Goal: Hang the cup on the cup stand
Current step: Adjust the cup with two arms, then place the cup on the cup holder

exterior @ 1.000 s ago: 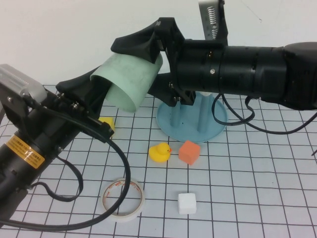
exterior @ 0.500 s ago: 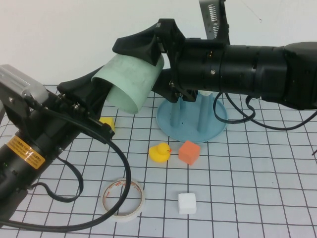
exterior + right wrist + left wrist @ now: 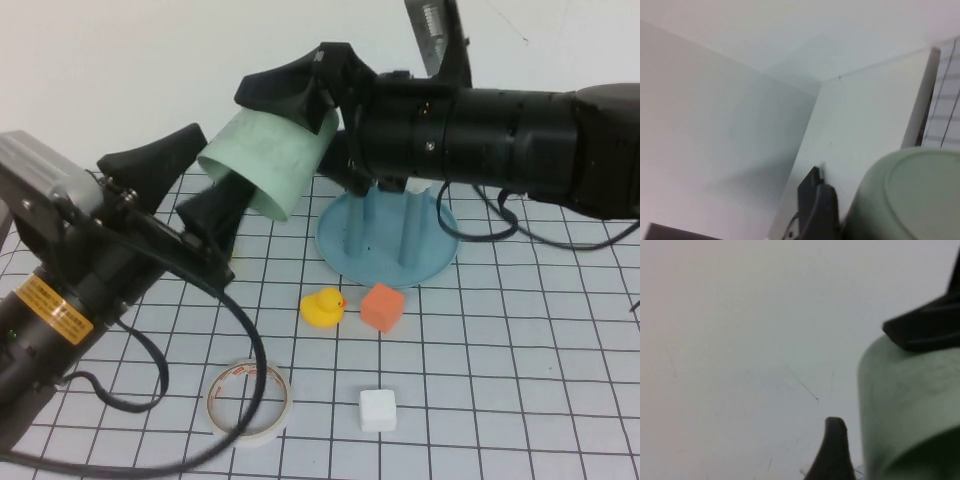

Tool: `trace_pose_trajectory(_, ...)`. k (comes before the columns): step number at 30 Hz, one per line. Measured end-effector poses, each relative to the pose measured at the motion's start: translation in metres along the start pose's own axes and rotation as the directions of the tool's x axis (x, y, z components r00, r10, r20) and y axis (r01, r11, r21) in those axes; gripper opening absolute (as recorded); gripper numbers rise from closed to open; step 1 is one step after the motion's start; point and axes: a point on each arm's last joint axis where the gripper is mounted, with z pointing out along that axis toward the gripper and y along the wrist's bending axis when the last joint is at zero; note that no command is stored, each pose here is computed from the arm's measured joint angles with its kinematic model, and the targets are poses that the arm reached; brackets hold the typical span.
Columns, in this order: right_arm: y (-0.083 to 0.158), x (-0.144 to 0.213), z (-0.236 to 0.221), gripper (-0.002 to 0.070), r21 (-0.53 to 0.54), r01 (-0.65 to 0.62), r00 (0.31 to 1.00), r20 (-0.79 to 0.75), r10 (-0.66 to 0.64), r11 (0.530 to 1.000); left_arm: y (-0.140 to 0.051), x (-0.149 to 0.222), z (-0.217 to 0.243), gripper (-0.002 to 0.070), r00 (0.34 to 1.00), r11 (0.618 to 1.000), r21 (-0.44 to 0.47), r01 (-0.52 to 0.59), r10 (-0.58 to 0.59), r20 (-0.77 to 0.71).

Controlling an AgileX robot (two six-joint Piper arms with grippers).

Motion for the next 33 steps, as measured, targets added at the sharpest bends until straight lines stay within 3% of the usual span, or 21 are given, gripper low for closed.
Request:
trace_pose_trajectory(4,0.012,-0.011,-0.002,0.0587,-0.018,0.152,0.988,0.042,-0.151,0.988,-0.005,0.003,-0.001,0.0542,0.999,0.997,0.068,-0.026,0.029,-0.036)
trace_pose_trajectory(7,0.026,-0.021,-0.006,0.0587,-0.006,0.336,0.937,0.101,-0.334,0.942,-0.007,0.004,-0.001,0.0545,0.998,0.996,0.090,-0.024,0.029,-0.051)
trace_pose_trajectory(9,0.035,-0.028,-0.010,0.0587,0.019,0.474,0.871,0.139,-0.471,0.881,-0.008,0.005,-0.001,0.0545,0.998,0.994,0.103,-0.028,0.034,-0.056)
trace_pose_trajectory(11,0.043,-0.033,-0.014,0.0587,0.067,0.614,0.770,0.167,-0.615,0.787,-0.008,0.005,-0.002,0.0545,0.997,0.993,0.111,-0.032,0.039,-0.061)
trace_pose_trajectory(15,0.046,-0.041,-0.019,0.0587,0.182,0.767,0.592,0.166,-0.789,0.615,0.002,0.004,-0.006,0.0545,0.995,0.994,0.094,-0.060,0.067,-0.072)
trace_pose_trajectory(18,0.039,-0.049,-0.020,0.0587,0.295,0.783,0.531,0.143,-0.835,0.548,0.016,0.002,-0.012,0.0545,0.995,0.998,0.050,-0.047,0.051,-0.087)
trace_pose_trajectory(25,0.009,-0.061,-0.008,0.0587,0.468,0.760,0.485,0.051,-0.873,0.450,0.056,0.001,-0.035,0.0546,0.984,0.995,-0.099,0.026,-0.043,-0.174)
trace_pose_trajectory(28,-0.008,-0.065,0.011,0.0587,0.480,0.773,0.469,0.007,-0.883,0.414,0.063,0.001,-0.043,0.0546,0.977,0.994,-0.107,0.015,-0.038,-0.212)
trace_pose_trajectory(33,-0.027,-0.081,0.040,0.0587,0.537,0.772,0.423,-0.032,-0.906,0.341,0.060,0.007,-0.048,0.0541,0.957,0.999,-0.048,-0.001,-0.013,-0.291)
